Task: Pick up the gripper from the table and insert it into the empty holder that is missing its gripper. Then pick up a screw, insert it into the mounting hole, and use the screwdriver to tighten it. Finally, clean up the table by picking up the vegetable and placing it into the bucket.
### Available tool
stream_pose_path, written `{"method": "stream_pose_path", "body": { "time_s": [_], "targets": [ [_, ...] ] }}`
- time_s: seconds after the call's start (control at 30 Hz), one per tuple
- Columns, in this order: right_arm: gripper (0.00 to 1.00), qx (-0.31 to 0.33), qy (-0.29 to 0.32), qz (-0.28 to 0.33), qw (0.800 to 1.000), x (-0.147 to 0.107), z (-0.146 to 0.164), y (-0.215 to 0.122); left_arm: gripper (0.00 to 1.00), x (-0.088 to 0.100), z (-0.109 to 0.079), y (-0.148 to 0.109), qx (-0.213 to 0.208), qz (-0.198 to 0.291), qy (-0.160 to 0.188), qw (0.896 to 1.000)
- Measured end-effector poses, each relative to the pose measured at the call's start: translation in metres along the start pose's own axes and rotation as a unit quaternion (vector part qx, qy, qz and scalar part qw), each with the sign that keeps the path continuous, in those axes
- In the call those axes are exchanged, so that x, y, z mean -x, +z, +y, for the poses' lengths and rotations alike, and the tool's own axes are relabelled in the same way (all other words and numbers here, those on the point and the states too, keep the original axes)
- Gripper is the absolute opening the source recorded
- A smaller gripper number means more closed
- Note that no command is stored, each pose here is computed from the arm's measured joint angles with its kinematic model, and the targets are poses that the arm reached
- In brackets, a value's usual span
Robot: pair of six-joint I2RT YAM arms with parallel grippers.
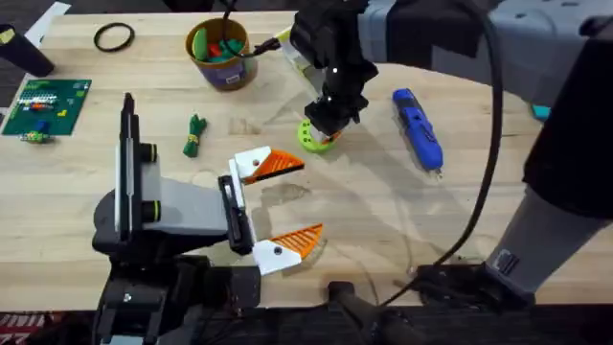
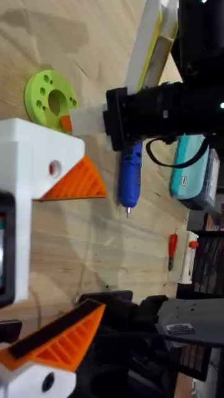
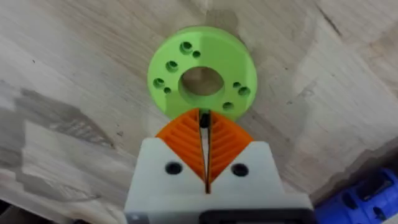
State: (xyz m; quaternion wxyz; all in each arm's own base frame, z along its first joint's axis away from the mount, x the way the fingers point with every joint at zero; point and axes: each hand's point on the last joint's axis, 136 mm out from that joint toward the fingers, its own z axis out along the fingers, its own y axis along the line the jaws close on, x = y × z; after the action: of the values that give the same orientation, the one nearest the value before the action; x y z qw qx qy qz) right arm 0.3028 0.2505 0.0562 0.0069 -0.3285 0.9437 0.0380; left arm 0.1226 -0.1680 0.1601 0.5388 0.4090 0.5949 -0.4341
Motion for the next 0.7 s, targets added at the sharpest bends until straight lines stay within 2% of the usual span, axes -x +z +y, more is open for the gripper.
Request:
{"method": "stream_pose_path", "body": {
  "time_s": [0.7],
  "targets": [
    [0.004,0.000,0.000,-0.001,1.000,-0.0005,0.0001,-0.0019,0.986,0.0000,0.0000,0.0000,0.000,0.000,0.000,1.000]
  ]
}}
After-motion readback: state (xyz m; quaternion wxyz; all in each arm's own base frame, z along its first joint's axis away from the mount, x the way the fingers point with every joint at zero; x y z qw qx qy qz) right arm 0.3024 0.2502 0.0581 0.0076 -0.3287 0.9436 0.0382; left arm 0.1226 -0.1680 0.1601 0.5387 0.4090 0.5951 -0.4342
